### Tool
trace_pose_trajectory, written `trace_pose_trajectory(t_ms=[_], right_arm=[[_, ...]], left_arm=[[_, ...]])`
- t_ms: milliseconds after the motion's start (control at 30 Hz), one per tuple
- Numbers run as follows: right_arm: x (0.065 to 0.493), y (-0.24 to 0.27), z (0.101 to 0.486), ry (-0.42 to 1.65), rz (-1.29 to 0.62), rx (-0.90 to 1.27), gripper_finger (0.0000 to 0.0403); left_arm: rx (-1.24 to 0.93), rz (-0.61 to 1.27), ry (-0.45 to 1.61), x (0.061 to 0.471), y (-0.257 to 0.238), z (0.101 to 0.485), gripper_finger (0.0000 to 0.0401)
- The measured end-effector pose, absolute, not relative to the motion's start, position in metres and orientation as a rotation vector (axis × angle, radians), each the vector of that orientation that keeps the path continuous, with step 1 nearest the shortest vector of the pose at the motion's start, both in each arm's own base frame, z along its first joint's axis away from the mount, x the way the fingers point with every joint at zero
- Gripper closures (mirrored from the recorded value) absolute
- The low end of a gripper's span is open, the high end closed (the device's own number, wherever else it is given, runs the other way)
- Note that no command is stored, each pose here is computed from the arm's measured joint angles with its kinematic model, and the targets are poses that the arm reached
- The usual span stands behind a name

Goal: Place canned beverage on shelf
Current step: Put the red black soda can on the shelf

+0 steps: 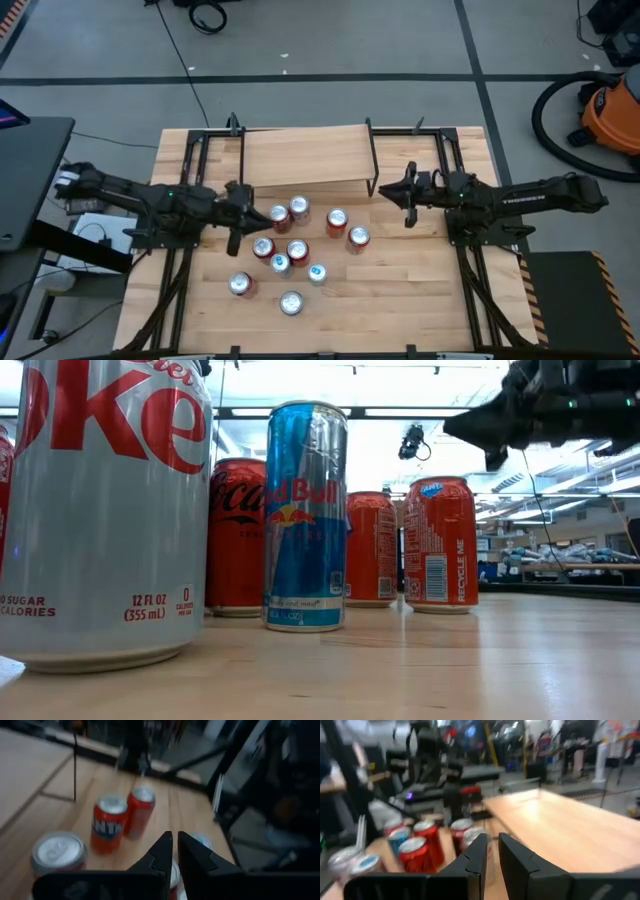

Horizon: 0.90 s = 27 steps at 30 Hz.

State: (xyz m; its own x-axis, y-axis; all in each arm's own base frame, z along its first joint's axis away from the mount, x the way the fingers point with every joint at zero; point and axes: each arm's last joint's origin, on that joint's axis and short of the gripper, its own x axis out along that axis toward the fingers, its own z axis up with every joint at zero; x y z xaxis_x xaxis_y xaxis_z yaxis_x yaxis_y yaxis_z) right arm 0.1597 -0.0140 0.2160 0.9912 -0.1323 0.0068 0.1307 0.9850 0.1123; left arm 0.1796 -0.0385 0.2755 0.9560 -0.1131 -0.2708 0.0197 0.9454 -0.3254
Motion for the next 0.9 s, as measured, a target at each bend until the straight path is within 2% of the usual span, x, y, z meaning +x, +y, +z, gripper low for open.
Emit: trace_pose_trajectory(t_ms=[200,300,467,633,900], right_arm=[[0.175,-0.002,0.238,0.131,-0.096,0.105,0.0339],[0.179,0.003,0.240,0.207,-0.116,0.085,0.0327],[0.184,0.008,0.243,0.215,-0.161,0.042,0.0287],[0.188,0.008,0.243,0.206,-0.165,0.040,0.0251],[0.190,-0.003,0.257,0.135,-0.245,0.005,0.0234]], left_arm=[[-0.276,-0.029,0.488,0.191,-0.057,0.294,0.0361],[-0.274,0.009,0.613,0.193,-0.063,0.300,0.0348],[-0.268,0.072,0.783,0.194,-0.068,0.306,0.0292],[-0.235,0.093,0.867,0.194,-0.069,0.302,0.0228],[-0.170,0.076,0.955,0.191,-0.071,0.295,0.0165]])
